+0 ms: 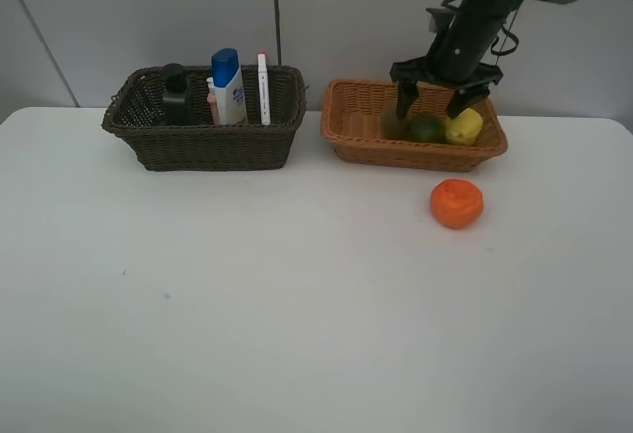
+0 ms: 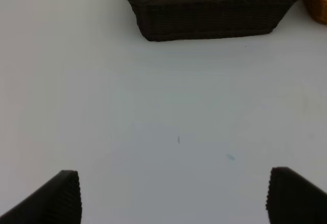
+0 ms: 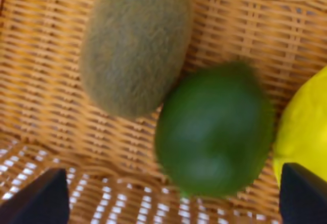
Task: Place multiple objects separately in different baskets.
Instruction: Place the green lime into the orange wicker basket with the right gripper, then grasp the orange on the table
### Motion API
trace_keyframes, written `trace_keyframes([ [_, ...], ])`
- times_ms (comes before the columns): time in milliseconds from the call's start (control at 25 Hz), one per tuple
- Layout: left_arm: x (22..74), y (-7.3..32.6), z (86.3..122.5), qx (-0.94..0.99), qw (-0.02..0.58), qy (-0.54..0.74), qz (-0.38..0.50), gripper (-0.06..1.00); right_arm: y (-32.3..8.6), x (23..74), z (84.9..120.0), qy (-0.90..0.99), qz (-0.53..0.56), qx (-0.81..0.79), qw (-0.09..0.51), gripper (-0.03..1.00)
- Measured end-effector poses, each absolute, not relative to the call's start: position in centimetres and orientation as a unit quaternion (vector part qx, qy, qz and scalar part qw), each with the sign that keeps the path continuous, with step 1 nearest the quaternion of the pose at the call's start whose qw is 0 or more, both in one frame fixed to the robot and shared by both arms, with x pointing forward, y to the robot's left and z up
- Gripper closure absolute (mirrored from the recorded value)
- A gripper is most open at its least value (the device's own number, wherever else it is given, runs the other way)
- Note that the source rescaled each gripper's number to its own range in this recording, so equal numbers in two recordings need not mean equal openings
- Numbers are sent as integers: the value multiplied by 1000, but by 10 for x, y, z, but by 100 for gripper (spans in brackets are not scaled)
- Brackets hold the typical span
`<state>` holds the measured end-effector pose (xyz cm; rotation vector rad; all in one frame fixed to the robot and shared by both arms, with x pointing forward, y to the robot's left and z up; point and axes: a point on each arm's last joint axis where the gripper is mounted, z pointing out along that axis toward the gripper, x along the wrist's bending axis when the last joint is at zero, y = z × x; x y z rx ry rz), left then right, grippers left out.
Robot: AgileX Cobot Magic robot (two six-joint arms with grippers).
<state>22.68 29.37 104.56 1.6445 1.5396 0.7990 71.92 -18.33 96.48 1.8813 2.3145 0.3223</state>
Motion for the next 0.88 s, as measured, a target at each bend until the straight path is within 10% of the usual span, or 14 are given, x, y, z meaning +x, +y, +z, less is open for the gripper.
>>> trace_keyframes([
  [440, 227, 294, 1046, 640, 367, 599, 311, 0, -194, 662, 1019, 760, 92, 643, 37, 1],
  [880, 227, 294, 1046, 640, 367, 599, 311, 0, -209, 602, 952, 749, 49, 660, 7, 1],
])
